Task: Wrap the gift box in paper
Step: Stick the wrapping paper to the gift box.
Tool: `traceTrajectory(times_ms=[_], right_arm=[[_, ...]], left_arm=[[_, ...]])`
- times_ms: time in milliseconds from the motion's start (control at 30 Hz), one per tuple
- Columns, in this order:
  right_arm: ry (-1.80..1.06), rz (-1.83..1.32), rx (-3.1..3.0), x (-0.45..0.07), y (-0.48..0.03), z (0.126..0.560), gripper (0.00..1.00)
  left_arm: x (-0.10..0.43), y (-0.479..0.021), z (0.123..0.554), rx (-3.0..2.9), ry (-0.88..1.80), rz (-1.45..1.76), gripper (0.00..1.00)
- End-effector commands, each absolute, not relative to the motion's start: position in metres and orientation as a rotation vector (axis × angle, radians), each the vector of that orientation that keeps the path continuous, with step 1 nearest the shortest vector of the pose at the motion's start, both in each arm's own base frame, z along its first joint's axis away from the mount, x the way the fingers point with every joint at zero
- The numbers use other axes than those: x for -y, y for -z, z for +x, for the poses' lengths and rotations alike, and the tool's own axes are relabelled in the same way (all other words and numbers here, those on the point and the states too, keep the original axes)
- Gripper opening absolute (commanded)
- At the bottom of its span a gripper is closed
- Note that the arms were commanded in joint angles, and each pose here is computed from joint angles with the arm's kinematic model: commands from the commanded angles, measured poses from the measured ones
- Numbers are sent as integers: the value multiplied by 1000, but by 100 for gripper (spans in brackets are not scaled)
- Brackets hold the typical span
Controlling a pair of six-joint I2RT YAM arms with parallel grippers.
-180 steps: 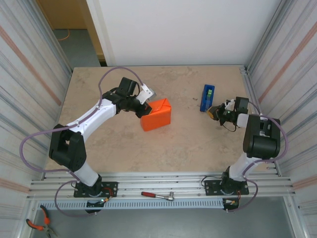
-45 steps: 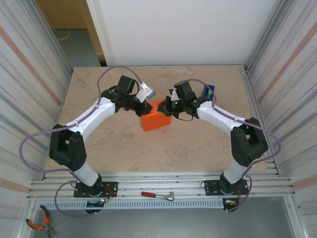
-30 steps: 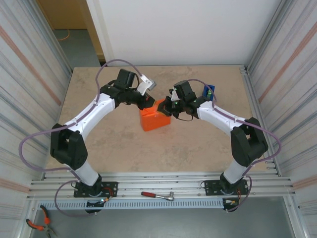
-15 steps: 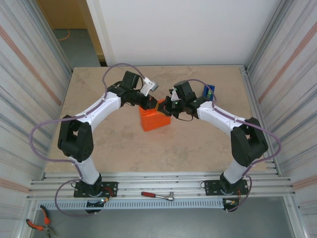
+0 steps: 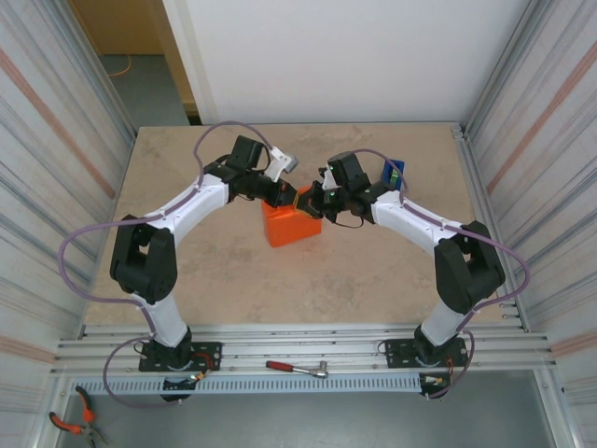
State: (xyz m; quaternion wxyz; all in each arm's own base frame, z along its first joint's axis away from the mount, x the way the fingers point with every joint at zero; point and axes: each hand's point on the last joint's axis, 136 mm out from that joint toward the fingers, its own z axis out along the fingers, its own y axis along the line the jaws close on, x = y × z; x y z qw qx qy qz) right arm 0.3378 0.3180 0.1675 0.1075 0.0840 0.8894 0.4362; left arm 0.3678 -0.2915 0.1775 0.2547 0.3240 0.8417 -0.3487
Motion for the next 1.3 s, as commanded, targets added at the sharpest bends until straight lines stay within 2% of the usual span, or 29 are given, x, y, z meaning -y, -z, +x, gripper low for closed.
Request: traceTrajectory(times_ms=[0, 200, 700, 1033, 1267], right_arm=[[-1052, 423, -2798, -285, -108, 324, 0], [-1051, 423, -2797, -284, -108, 324, 0], [-1054, 429, -2795, -284, -106, 324, 0], [-1054, 431, -2789, -283, -106, 324, 0], [-1060, 427, -2790, -285, -106, 324, 0]], left_arm=[[290, -181, 373, -2290, 932, 870, 0], [295, -196, 381, -2260, 937, 879, 0], [289, -159, 375, -2342, 926, 863, 0], [284, -207, 365, -2251, 903, 908, 0], [275, -204, 347, -2261, 901, 914, 0]])
